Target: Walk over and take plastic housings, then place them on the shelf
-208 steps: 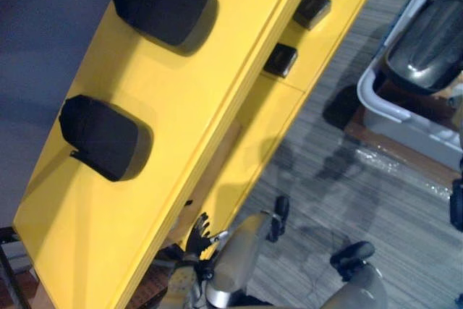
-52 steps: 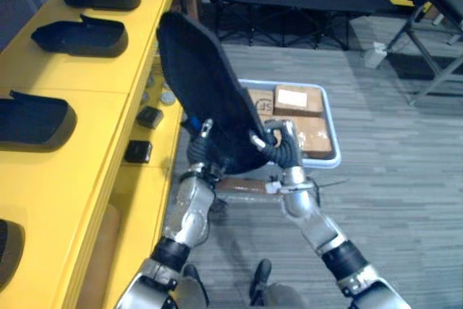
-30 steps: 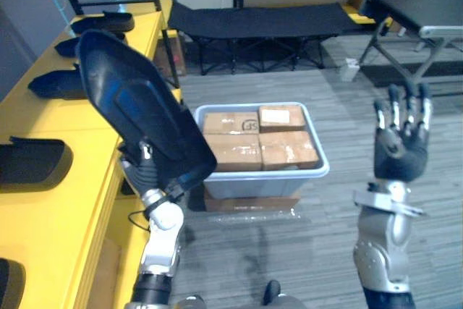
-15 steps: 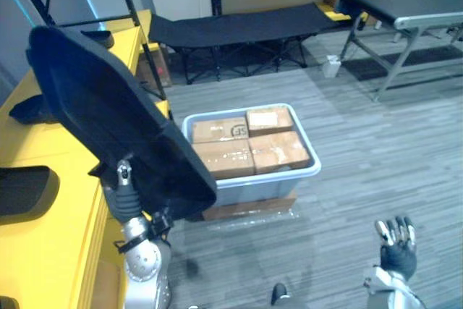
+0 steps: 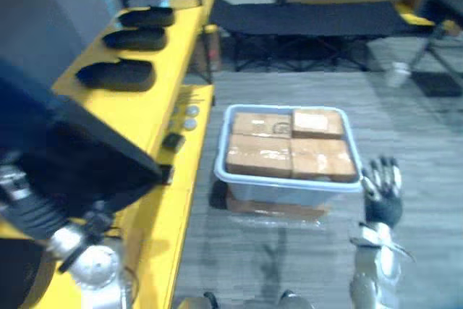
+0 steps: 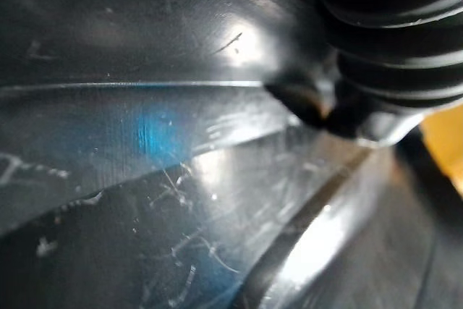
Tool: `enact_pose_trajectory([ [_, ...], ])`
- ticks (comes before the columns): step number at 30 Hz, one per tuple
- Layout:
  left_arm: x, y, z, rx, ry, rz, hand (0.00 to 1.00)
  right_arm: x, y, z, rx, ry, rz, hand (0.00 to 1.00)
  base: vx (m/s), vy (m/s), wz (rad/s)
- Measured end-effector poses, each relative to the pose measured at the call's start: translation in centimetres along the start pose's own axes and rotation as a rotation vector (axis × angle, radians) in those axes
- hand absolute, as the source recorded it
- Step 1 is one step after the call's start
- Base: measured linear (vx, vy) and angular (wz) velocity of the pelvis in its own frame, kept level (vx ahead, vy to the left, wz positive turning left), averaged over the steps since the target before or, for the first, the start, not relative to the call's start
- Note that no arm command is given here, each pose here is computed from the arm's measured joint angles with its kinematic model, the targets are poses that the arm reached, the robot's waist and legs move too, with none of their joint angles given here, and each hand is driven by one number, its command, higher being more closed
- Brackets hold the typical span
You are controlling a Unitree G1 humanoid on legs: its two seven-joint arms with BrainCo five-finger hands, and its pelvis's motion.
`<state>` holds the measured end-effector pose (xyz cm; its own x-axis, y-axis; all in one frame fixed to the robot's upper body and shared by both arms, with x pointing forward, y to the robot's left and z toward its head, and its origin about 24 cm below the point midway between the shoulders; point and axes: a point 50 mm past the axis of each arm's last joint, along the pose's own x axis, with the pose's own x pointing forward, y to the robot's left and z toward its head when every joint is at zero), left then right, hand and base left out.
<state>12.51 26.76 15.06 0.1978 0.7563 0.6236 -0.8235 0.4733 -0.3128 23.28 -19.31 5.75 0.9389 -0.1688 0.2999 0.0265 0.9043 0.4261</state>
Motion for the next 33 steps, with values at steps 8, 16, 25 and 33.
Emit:
enact_pose_trajectory([
  [8,-1.3,5.6,0.8,0.209,0.030,0.099,1.00,4.3,9.0,-2.7,-0.063,0.076,0.234,0.00,0.05,0.041,0.77],
  [16,-0.9,5.2,1.1,0.189,0.015,0.053,1.00,3.2,6.1,-3.2,-0.115,0.158,0.163,0.00,0.00,0.035,-0.02],
  [25,-1.2,1.5,0.4,0.020,0.057,-0.053,1.00,1.5,3.8,-2.5,-0.176,0.161,0.164,0.00,-0.08,0.060,0.34],
  [33,-0.5,-5.0,1.5,-0.239,-0.054,-0.386,1.00,1.8,2.6,0.2,-0.330,-0.025,0.180,0.00,0.00,-0.022,0.62],
])
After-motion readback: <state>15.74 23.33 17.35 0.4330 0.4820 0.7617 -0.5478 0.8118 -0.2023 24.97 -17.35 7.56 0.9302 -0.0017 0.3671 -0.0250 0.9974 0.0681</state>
